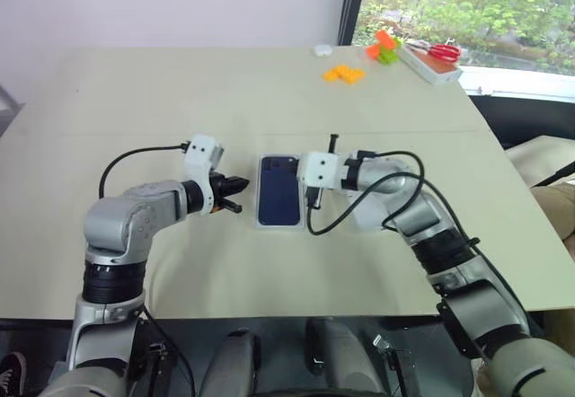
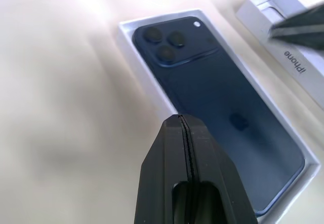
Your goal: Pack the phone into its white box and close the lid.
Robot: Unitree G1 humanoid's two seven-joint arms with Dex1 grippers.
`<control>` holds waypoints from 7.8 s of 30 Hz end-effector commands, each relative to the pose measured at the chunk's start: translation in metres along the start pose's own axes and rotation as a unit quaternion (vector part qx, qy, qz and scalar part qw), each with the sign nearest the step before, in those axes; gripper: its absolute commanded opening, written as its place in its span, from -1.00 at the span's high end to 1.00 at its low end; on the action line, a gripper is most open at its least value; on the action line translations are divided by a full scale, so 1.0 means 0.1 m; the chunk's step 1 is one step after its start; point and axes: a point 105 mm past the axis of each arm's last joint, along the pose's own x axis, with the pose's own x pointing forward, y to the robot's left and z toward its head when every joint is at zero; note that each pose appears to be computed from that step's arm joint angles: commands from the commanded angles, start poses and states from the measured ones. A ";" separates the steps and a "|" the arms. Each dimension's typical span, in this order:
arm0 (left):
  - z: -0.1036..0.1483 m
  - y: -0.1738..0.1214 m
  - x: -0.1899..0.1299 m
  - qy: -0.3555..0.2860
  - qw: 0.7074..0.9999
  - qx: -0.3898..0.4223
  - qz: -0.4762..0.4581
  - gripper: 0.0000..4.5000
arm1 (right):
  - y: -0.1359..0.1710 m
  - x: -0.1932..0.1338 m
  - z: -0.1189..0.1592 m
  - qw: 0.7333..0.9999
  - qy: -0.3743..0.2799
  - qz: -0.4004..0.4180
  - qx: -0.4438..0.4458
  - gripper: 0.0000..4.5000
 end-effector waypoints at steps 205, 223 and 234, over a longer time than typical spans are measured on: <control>0.20 -0.14 -0.44 -0.238 0.957 0.119 -0.113 0.95 | 0.46 0.18 0.03 0.408 -0.142 -0.066 0.900 1.00; 0.20 -0.25 -0.17 -0.261 0.954 0.099 -0.106 1.00 | 0.45 0.11 -0.08 0.423 -0.136 -0.083 0.892 -0.76; 0.22 -0.22 -0.20 -0.265 0.954 0.093 -0.105 1.00 | 0.34 -0.07 -0.31 0.463 -0.124 -0.120 0.870 -0.76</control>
